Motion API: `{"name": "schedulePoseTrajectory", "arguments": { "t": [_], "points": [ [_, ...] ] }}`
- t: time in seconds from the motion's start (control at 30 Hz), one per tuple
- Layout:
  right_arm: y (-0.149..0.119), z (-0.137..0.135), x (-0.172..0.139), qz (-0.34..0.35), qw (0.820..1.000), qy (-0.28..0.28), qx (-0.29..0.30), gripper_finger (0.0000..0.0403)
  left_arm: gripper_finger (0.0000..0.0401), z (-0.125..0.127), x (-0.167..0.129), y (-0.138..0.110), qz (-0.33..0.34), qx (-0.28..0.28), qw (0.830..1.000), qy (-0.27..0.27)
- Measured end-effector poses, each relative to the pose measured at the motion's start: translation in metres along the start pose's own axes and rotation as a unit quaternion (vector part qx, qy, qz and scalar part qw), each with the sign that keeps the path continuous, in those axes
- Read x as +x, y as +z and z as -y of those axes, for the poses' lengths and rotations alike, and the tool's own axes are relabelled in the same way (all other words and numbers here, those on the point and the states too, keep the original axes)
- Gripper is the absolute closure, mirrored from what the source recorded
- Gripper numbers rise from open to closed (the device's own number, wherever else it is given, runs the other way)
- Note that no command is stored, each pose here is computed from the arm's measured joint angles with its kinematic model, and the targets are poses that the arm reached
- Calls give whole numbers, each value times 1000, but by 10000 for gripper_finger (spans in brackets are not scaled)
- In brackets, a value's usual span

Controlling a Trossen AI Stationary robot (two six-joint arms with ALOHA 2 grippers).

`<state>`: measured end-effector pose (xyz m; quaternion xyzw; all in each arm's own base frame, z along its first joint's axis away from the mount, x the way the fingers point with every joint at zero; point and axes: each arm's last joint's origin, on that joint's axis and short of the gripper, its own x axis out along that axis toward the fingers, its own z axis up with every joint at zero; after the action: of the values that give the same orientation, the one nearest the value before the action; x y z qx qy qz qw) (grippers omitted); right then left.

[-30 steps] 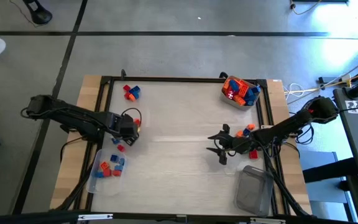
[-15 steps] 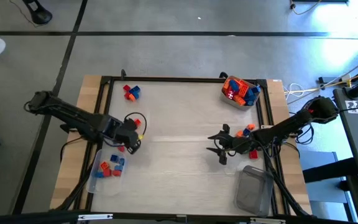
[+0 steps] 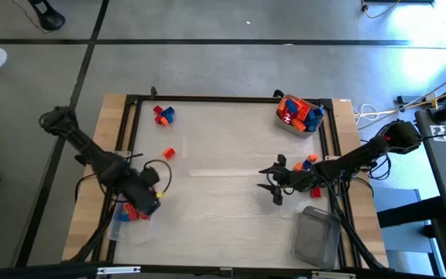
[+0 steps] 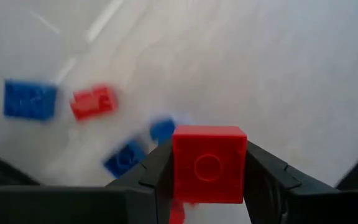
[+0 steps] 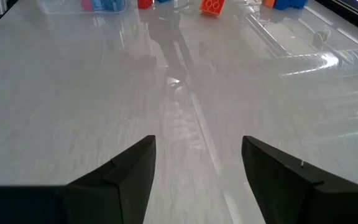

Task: Sort blocks by size
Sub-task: Put the red game piece into the transparent bin

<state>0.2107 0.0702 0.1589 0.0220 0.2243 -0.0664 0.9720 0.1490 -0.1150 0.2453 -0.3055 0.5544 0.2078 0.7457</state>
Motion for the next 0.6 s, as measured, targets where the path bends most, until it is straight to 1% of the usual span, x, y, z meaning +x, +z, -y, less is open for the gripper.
{"name": "schedulePoseTrajectory", "arguments": {
  "t": [0.13, 0.27, 0.5, 0.6],
  "points": [
    [0, 0, 0, 0, 1000, 0, 0, 166, 268, 0, -2, -19, -20, 13, 1000, 0],
    [0, 0, 0, 0, 1000, 1, 0, 166, 268, -1, -3, -33, -29, 42, 999, 1],
    [0, 0, 0, 0, 1000, 1, 0, 166, 268, -9, 6, -50, -37, 27, 999, 13],
    [0, 0, 0, 0, 1000, 1, 0, 166, 260, -13, 10, -54, -37, 21, 999, 25]
  ]
}}
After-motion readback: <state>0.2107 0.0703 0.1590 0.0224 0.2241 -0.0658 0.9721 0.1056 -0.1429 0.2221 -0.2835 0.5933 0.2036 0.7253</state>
